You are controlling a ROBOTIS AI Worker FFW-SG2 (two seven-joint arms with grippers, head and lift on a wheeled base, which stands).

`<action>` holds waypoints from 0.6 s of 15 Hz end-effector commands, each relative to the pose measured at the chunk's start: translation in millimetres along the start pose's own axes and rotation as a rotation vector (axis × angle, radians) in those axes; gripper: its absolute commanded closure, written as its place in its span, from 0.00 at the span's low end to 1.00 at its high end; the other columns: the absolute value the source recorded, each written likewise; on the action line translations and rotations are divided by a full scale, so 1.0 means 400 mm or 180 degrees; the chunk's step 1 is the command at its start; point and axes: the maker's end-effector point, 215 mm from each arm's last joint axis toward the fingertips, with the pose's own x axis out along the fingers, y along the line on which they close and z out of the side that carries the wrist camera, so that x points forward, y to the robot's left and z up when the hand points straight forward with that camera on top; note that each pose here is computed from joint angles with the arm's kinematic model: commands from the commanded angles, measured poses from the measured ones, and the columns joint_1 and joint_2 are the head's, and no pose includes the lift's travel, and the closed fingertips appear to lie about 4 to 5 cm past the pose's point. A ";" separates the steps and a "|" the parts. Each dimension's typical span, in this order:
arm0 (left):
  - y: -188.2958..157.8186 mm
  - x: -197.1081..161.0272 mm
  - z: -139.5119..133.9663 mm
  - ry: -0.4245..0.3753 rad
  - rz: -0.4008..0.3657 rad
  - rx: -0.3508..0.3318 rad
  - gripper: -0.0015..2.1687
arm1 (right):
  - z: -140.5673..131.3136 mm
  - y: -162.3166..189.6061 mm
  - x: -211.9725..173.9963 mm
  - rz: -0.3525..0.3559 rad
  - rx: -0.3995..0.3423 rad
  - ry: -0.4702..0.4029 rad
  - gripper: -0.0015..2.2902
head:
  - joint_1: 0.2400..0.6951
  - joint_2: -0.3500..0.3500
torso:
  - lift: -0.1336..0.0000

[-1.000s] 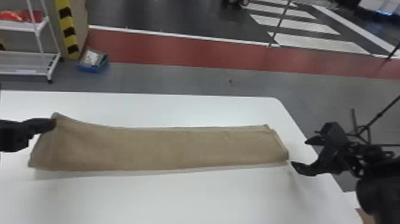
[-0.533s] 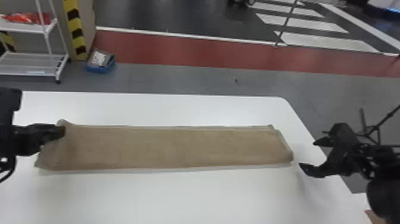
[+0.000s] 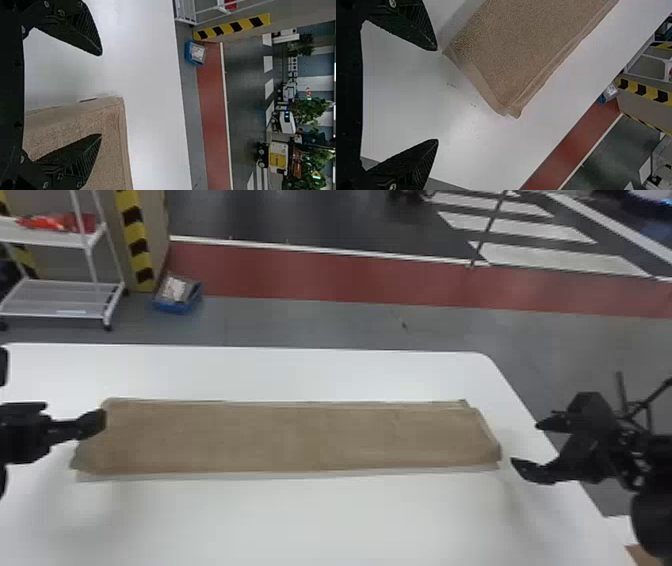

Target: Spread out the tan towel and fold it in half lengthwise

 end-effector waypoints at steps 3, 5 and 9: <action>0.036 -0.143 -0.028 -0.0376 0.0018 -0.0228 0.01 | 0.096 0.009 -0.057 -0.0113 0.0321 -0.0563 0.03 | 1.00 0.23 | 0.12; 0.040 -0.238 -0.010 -0.0793 0.0063 -0.0350 0.01 | 0.193 0.068 -0.099 -0.0266 0.0485 -0.0899 0.03 | 1.00 0.25 | 0.12; 0.032 -0.377 0.016 -0.1398 0.0320 -0.0324 0.01 | 0.337 0.148 -0.152 -0.0651 0.1246 -0.1346 0.03 | 1.00 0.33 | 0.12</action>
